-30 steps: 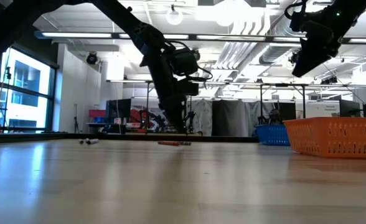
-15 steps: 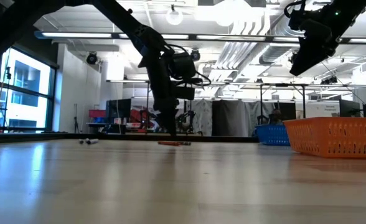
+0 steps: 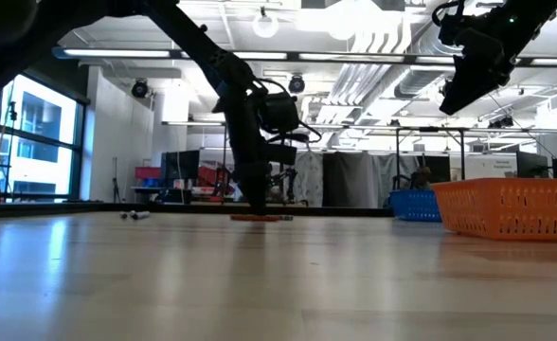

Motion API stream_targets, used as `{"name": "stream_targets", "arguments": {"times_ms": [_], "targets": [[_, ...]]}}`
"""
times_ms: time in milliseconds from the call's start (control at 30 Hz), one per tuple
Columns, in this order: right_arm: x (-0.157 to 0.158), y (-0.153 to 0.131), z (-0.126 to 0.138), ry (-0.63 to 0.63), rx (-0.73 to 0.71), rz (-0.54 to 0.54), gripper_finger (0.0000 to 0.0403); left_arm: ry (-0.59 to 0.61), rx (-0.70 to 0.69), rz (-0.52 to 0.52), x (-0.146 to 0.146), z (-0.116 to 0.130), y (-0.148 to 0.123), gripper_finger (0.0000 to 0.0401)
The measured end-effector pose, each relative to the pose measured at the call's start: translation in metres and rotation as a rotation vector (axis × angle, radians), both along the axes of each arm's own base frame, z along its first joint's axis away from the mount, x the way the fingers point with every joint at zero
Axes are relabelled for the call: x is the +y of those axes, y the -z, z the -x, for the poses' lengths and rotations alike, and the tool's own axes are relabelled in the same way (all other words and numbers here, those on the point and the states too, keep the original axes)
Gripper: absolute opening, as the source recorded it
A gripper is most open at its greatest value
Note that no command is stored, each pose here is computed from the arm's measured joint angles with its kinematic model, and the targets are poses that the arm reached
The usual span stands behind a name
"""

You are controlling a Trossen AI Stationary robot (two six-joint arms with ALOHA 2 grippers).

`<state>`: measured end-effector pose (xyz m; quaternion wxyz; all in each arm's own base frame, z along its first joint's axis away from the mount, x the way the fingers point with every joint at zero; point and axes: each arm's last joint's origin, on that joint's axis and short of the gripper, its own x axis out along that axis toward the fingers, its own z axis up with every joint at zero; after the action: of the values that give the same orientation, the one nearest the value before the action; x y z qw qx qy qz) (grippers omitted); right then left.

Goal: Sort crayons
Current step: Put the gray crayon into the blue bin

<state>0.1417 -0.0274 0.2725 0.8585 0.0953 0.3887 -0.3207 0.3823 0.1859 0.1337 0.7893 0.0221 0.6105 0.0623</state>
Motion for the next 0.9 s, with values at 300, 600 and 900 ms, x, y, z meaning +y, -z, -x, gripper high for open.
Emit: {"name": "stream_targets", "arguments": {"times_ms": [300,600,900], "targets": [[0.0,0.0,0.0,0.0,-0.002,0.0,0.0145,-0.036,0.001,0.008,0.0,0.0,0.001,0.0042],[0.0,0.0,0.0,0.0,-0.002,0.0,0.0145,-0.098,0.005,0.048,0.001,0.003,0.003,0.0003],[0.0,0.0,0.0,0.0,-0.002,0.0,0.0145,-0.161,-0.033,0.048,0.006,-0.008,-0.017,0.0001]]}}
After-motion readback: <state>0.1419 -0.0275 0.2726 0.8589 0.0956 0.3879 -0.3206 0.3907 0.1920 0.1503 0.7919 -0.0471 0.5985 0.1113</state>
